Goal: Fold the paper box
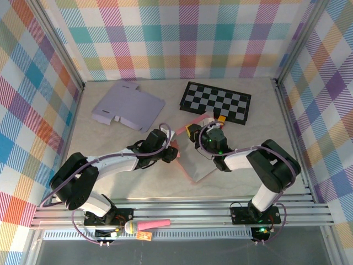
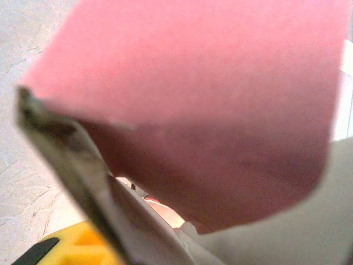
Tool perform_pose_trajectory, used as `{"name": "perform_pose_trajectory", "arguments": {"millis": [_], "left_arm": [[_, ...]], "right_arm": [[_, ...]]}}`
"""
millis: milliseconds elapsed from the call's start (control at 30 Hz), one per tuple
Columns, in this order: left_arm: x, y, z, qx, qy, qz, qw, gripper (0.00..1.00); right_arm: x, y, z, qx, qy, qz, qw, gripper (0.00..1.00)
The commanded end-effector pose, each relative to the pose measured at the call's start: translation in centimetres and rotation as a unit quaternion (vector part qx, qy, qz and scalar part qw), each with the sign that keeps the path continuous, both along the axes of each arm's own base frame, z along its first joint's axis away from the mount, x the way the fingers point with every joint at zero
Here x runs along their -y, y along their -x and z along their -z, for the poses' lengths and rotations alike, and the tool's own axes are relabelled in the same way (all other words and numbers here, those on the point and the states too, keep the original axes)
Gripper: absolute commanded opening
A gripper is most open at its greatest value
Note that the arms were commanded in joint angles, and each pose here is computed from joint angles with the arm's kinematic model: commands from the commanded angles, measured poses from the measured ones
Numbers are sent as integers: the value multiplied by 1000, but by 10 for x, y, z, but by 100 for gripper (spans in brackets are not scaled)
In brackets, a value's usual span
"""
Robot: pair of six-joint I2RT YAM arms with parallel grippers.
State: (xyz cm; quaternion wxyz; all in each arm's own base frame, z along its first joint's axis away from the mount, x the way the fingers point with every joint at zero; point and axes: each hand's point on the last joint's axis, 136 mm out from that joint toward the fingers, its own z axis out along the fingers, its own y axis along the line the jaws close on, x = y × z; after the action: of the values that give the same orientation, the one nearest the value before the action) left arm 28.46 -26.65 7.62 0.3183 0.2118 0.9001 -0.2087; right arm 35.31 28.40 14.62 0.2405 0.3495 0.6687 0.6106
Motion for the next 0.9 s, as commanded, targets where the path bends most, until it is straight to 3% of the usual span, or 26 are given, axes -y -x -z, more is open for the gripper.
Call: {"name": "perform_pose_trajectory", "arguments": {"millis": [0,400,867], "left_arm": [[2,-2,1,11,0,-1,1000,34],[8,1,2,23,-9,-10,1000,30],[5,-11,-12,57,-17,-71,996,27]], "right_arm": [[-8,7,-7,38,-20,-22,999,0],[-15,8,-9,46,-25,-28,998,0],[-12,19,-6,49,-19,-29,998,0]]}}
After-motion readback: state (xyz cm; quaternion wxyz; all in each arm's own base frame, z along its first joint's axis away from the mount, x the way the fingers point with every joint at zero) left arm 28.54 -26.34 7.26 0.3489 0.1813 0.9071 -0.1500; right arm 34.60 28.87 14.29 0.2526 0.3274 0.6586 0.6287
